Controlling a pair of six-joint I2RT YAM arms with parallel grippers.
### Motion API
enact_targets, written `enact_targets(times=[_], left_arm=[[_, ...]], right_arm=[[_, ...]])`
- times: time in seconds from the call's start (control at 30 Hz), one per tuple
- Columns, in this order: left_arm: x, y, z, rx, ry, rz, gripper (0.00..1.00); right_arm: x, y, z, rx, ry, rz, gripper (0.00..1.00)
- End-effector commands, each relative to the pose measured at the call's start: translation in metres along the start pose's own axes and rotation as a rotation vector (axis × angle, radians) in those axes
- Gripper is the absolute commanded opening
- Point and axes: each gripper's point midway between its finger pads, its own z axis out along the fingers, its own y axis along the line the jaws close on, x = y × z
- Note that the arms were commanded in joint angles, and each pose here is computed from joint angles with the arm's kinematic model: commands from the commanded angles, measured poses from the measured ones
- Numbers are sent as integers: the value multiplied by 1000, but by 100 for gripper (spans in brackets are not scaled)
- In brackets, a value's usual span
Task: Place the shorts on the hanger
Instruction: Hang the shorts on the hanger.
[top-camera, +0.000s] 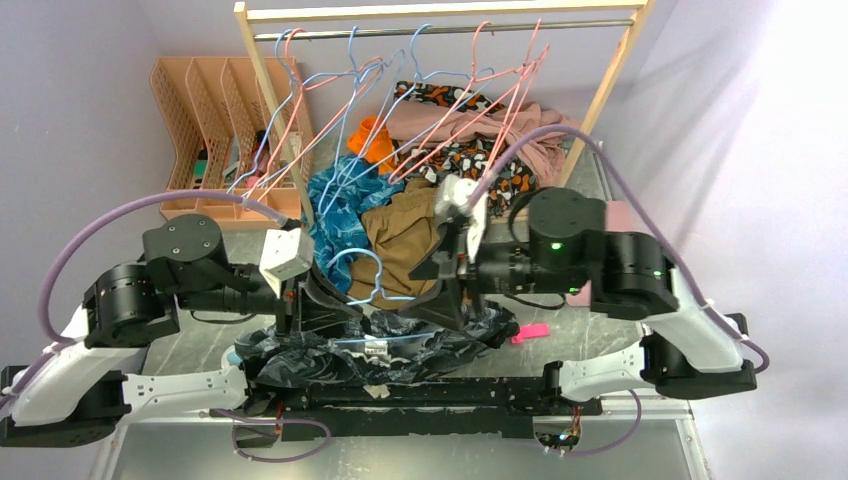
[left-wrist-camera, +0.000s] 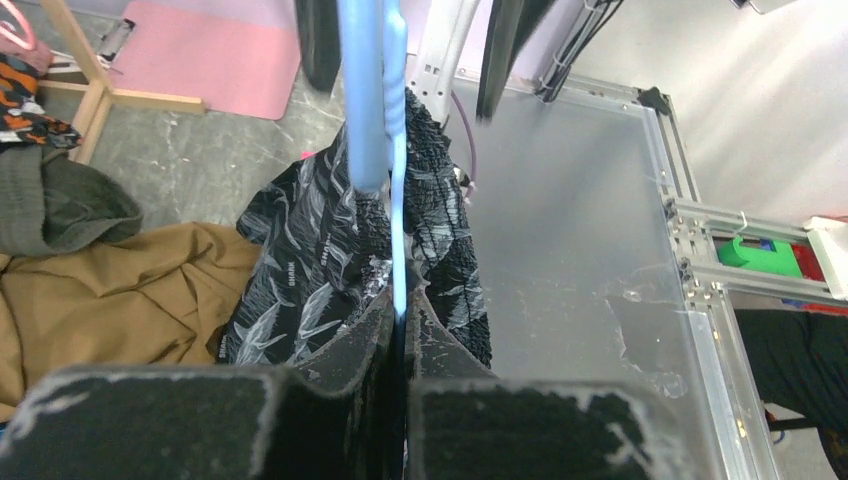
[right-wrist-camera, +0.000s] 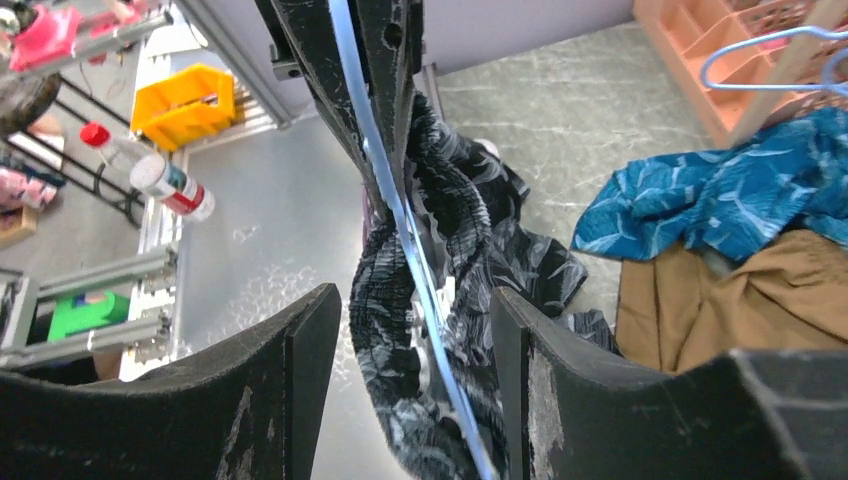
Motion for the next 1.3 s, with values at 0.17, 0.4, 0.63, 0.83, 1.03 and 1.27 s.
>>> enact_targets(times=[0.17,0.4,0.63,0.83,1.03,1.27], left_arm=[[-19,-9,6,69,-34,55,7],[-24,-8,10,71,-37,67,7],[-49,-14,-12,39,-116,80,93],[-129,-52,-96,36,-434,204,99],[-163,-66,-154,-16,-618,268,99],[-160,-61,-164,-59,-628,252,99]], right_arm=[[8,17,32,-140,-14,-61,54],[17,12,43,-122,-1,-46,18],[-10,13,13,-97,-44,-75,0],[-83,51,-50,-229,-234,-126,0],[-125,73,-86,-311,-388,-176,0],[-89,20,-52,-46,-237,-149,0]])
